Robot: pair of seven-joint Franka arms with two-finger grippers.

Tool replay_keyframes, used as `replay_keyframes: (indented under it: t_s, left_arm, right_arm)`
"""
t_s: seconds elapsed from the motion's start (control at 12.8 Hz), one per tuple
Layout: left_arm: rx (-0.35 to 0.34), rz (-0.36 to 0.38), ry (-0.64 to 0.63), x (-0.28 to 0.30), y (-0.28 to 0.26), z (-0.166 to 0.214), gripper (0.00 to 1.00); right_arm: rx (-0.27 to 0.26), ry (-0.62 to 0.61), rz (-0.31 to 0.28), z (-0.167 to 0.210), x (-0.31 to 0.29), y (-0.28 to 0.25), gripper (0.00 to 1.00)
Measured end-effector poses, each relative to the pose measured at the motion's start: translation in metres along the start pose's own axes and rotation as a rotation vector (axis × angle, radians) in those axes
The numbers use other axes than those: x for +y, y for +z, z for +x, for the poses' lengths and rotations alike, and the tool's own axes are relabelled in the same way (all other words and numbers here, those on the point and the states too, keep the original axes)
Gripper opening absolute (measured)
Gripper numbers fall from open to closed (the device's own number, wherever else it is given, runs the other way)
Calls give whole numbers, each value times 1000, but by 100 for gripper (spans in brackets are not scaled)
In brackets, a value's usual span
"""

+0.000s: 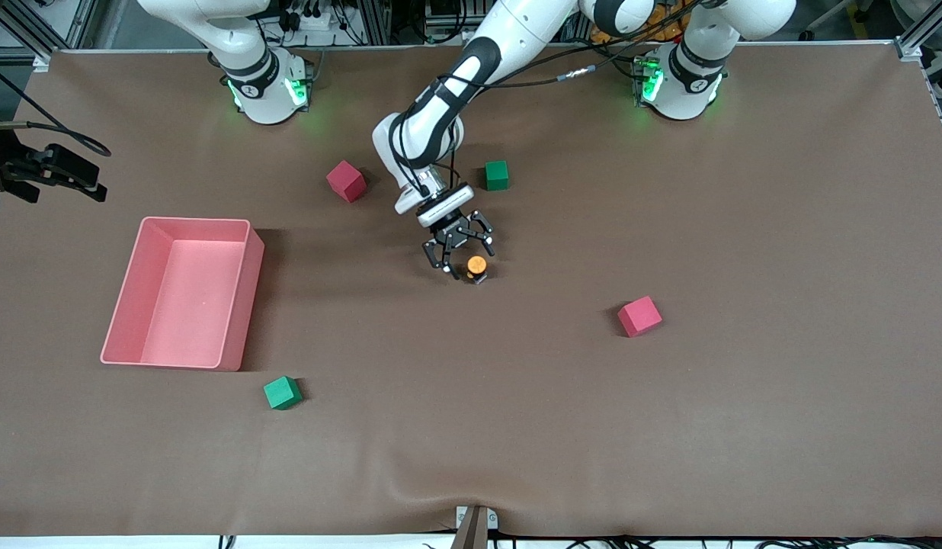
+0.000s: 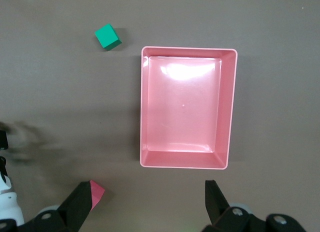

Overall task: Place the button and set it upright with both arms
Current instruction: 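Lower the button upright onto the table with the left gripper, then open the left gripper and lift it away from the button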

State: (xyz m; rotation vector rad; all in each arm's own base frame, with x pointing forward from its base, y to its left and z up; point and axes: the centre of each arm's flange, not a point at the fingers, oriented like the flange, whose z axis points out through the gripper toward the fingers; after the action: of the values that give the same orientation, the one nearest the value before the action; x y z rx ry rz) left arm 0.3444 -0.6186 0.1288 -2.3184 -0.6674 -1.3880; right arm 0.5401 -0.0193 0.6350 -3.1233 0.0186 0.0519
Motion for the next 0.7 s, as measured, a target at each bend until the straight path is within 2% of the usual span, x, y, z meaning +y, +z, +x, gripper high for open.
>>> replay_keyframes:
  t_s: [0.16,0.23,0.47,0.7]
  left_arm:
    - [-24,41,124,-3,-24,17,100]
    - [-64,54,169,-2,-38,34,100]
    - [-152,52,237,0,-63,85,100]
    - [-298,58,256,0,-74,138,100]
  right_arm:
    - [0,8,0,0,4,0,100]
    - [1,10,0,0,5,0,100]
    - [2,25,0,0,8,0,100]
    - [2,40,-3,0,14,-1,100]
